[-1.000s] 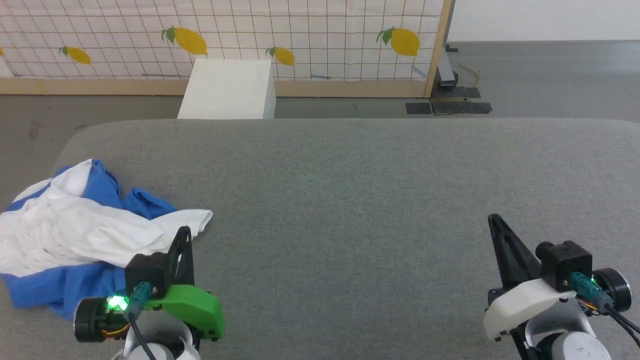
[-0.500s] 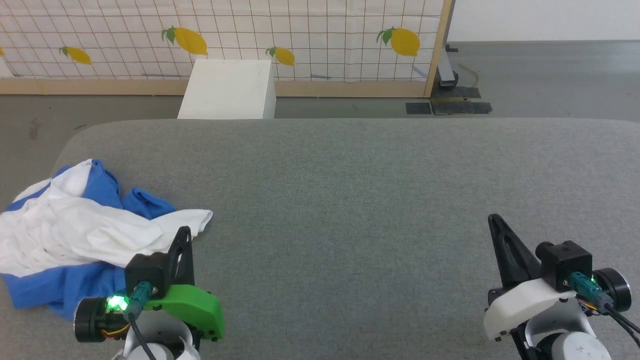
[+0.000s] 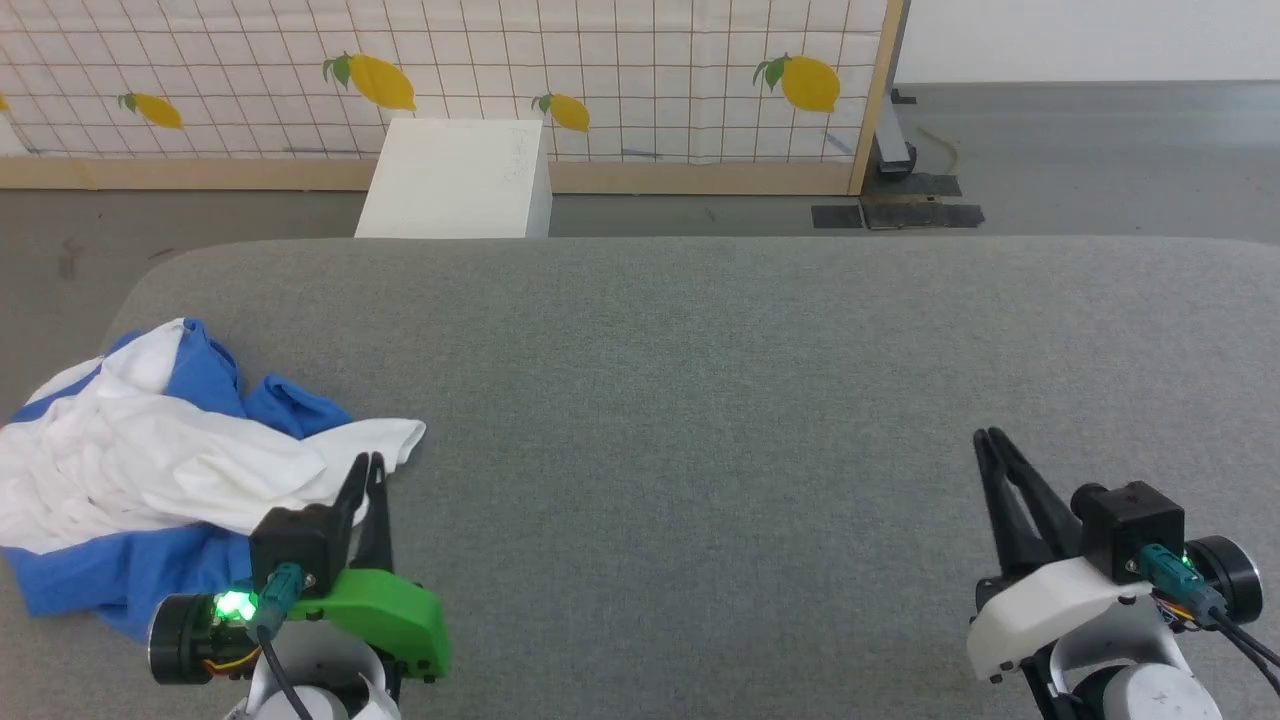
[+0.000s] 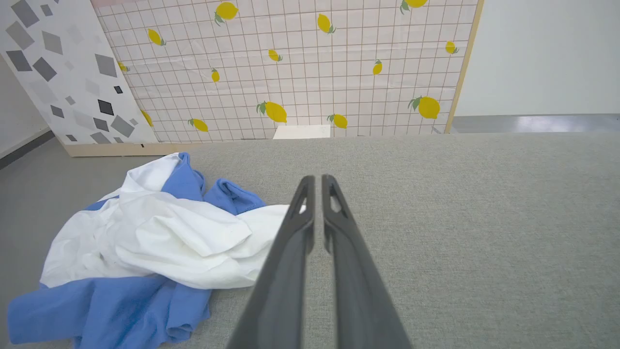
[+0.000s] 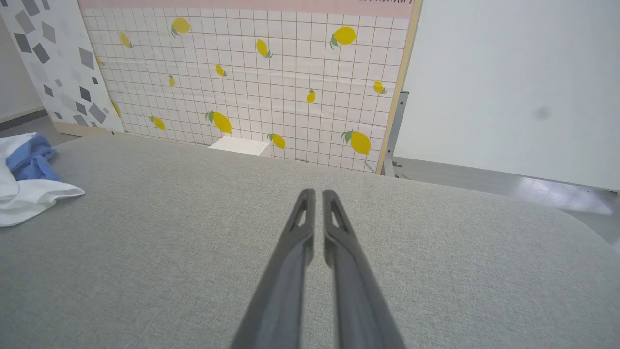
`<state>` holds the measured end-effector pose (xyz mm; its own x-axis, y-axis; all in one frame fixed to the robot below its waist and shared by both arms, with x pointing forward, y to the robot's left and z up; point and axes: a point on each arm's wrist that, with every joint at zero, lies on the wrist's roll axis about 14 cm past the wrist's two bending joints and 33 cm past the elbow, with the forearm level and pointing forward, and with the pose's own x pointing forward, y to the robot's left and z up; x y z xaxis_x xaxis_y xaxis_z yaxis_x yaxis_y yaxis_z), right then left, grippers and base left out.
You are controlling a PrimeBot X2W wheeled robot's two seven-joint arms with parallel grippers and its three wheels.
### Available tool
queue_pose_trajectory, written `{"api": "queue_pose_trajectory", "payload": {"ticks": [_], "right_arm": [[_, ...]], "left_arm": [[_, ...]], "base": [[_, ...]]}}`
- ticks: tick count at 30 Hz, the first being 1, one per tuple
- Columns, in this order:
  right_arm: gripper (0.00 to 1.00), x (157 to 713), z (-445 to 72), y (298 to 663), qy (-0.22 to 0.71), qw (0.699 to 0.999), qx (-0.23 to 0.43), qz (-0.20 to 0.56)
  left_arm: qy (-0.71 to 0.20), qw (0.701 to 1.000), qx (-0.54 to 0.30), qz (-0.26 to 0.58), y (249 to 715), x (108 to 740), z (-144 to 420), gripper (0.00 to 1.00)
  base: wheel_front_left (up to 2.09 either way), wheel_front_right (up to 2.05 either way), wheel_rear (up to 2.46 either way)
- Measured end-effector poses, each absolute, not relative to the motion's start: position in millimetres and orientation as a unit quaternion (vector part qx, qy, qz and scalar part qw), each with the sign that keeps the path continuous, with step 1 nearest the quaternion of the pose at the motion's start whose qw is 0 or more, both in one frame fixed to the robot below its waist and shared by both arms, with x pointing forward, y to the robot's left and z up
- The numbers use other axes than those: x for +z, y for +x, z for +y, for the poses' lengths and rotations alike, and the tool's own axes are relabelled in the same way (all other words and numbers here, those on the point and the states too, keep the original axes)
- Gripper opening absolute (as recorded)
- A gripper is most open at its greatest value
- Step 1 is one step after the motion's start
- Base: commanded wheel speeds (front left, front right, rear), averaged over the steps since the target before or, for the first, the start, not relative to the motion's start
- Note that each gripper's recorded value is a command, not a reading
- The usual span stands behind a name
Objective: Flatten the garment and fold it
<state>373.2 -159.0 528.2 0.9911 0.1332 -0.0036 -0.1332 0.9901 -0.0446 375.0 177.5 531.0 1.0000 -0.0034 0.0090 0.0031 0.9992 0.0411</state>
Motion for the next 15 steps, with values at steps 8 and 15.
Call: {"api": "queue_pose_trajectory", "payload": {"ticks": [8, 15], "right_arm": [[1.00, 527.3, -160.9, 373.3, -0.016, 0.998, 0.064, -0.001], [1.00, 526.1, -163.4, 373.7, -0.009, 0.998, 0.061, -0.003]], "left_arm": [[0.017, 1.000, -0.003, -0.006, 374.8, 530.4, 175.7, 1.00], [0.014, 1.000, 0.000, -0.011, 374.1, 531.0, 176.6, 1.00]], "base": [[0.00, 0.00, 0.00], [0.00, 0.00, 0.00]]}}
